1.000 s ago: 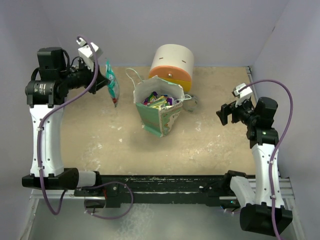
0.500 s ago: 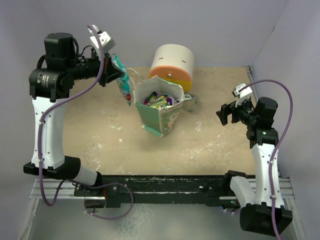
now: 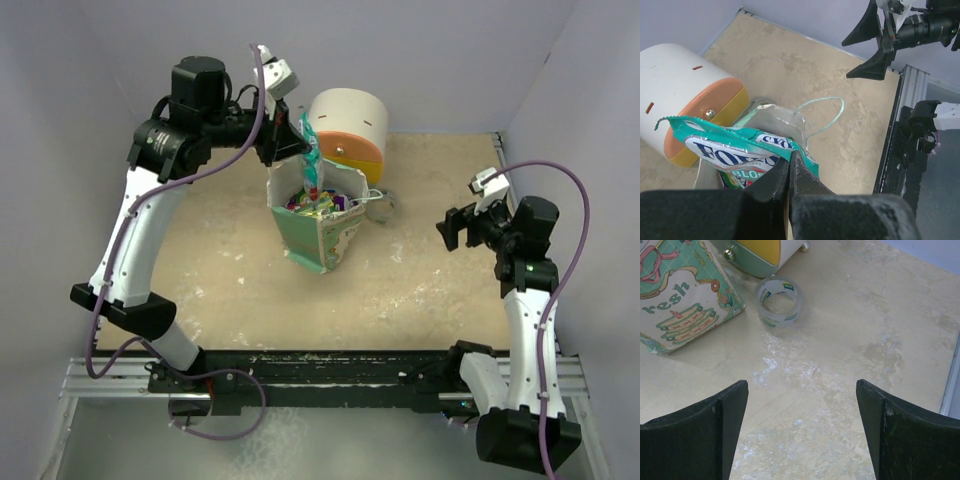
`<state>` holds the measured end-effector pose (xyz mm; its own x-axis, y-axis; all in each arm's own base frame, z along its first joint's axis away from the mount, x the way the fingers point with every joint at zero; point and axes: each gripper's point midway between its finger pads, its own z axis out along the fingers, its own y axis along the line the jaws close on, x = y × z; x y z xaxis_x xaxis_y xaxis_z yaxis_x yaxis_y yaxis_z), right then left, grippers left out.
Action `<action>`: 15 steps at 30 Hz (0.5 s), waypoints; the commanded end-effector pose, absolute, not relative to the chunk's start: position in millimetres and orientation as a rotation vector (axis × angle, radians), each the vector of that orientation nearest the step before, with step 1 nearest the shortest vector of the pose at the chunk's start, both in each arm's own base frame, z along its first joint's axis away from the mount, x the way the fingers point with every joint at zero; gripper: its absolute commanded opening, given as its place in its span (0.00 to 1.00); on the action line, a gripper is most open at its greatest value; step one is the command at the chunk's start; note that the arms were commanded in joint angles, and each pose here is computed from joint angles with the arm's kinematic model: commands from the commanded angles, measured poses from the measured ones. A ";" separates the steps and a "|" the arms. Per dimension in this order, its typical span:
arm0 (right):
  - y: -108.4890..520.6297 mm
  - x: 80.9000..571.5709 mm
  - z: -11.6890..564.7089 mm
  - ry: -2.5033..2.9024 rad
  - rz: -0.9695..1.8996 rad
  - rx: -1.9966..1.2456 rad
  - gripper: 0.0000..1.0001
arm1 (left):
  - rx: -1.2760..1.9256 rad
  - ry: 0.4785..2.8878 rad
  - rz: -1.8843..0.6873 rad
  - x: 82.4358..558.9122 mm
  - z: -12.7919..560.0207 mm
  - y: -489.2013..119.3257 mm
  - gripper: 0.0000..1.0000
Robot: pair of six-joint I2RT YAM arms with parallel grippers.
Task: Place the snacks into the paper bag
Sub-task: Place the snack in the paper bag.
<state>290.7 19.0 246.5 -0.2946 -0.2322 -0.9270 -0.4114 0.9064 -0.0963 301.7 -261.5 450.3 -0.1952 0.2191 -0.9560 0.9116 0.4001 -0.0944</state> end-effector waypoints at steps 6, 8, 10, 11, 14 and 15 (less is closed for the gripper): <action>10.2 294.9 251.0 1.878 0.168 -0.436 0.91 | 0.753 1.541 -0.993 323.6 482.8 -286.4 0.00; 9.5 294.6 250.8 1.879 0.169 -0.433 0.91 | 0.714 1.545 -1.028 326.3 483.0 -291.0 0.00; 9.0 294.3 251.3 1.877 0.168 -0.432 0.91 | 0.676 1.550 -1.049 329.8 481.2 -294.4 0.00; 8.9 294.2 251.4 1.875 0.168 -0.431 0.91 | 0.658 1.545 -1.052 331.8 481.1 -294.7 0.00; 8.8 293.0 252.2 1.871 0.168 -0.431 0.91 | 0.601 1.559 -1.055 337.0 476.2 -295.0 0.00; 9.3 292.5 252.7 1.867 0.170 -0.431 0.91 | 0.582 1.573 -1.055 338.7 474.1 -294.6 0.00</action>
